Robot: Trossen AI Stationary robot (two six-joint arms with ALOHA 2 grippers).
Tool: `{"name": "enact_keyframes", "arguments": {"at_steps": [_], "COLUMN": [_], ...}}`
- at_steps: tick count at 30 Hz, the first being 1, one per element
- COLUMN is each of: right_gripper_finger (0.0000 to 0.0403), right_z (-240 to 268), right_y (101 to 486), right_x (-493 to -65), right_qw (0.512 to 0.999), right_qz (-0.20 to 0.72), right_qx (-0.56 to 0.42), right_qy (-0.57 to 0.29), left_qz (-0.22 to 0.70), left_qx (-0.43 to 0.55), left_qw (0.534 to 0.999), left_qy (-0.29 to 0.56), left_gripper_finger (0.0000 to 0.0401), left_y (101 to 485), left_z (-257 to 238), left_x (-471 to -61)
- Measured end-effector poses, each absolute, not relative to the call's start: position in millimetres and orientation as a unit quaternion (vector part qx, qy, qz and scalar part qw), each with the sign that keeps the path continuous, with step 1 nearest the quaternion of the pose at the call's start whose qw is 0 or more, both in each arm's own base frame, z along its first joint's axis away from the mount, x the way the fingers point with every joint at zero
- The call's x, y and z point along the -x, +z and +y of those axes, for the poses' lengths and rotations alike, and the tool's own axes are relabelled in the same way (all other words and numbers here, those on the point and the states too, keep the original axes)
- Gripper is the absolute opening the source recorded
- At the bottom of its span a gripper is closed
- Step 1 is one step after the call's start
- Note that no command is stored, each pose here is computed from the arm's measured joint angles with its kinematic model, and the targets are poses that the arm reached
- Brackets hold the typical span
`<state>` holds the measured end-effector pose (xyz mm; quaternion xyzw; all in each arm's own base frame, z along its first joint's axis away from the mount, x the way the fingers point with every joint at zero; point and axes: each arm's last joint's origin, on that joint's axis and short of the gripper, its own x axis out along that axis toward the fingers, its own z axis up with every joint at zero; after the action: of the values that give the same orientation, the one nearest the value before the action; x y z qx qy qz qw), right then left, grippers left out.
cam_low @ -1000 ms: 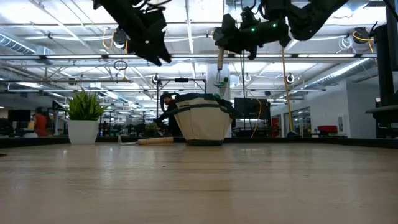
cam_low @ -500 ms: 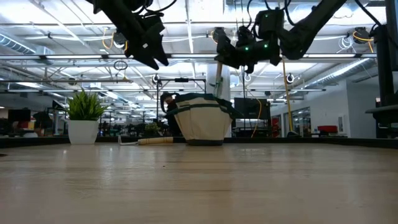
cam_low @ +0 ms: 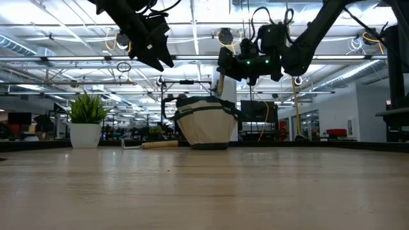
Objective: Pick & Place Garden tools in Gardening bag
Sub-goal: Put the brown hand rake into the green gardening bag
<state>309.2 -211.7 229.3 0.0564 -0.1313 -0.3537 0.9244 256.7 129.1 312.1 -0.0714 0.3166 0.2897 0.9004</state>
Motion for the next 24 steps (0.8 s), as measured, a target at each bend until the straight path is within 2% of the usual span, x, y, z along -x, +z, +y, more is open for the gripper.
{"name": "enact_keyframes", "arguments": {"at_steps": [17, 24], "right_gripper_finger": [0.0062, 0.0062], "right_z": [-196, -192], "right_y": [215, 205], "right_x": [-324, -327], "right_qw": [0.938, 0.941], "right_qz": [-0.077, -0.022], "right_qx": [-0.055, -0.062], "right_qy": [-0.334, -0.331], "left_qz": [0.317, 0.317], "left_qx": [0.070, 0.070], "left_qw": [0.900, 0.900], "left_qy": [0.289, 0.289], "left_gripper_finger": [0.0297, 0.0296], "left_y": [312, 312], "left_z": [129, 129], "left_x": [-257, -257]}}
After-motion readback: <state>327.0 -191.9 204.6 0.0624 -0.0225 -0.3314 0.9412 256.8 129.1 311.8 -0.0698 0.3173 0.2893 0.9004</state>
